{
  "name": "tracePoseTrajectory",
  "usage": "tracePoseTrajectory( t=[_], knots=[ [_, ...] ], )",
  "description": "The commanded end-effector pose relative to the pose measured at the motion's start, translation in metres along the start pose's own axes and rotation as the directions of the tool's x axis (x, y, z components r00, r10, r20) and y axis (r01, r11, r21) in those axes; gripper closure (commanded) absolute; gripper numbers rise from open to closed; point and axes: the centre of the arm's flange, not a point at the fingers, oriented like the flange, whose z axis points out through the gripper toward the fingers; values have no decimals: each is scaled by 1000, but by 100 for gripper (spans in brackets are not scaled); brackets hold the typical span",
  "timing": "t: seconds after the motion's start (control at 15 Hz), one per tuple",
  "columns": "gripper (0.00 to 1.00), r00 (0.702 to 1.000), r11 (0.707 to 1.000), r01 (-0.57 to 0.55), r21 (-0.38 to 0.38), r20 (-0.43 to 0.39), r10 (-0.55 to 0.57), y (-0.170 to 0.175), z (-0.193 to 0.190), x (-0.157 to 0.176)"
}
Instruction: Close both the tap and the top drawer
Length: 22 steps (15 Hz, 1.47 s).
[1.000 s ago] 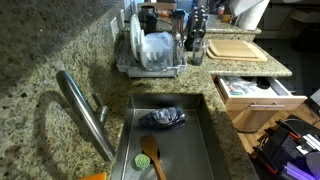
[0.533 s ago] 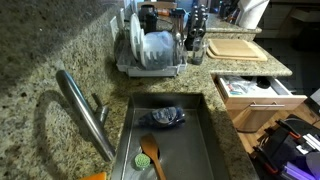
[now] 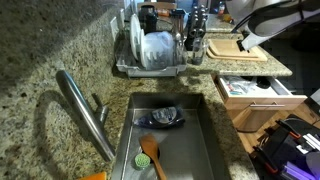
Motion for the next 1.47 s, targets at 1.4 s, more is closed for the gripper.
tracePoseTrajectory(
  t=[1.4],
  knots=[
    [0, 647, 799, 600, -28, 605, -465, -16, 245, -57]
  ],
)
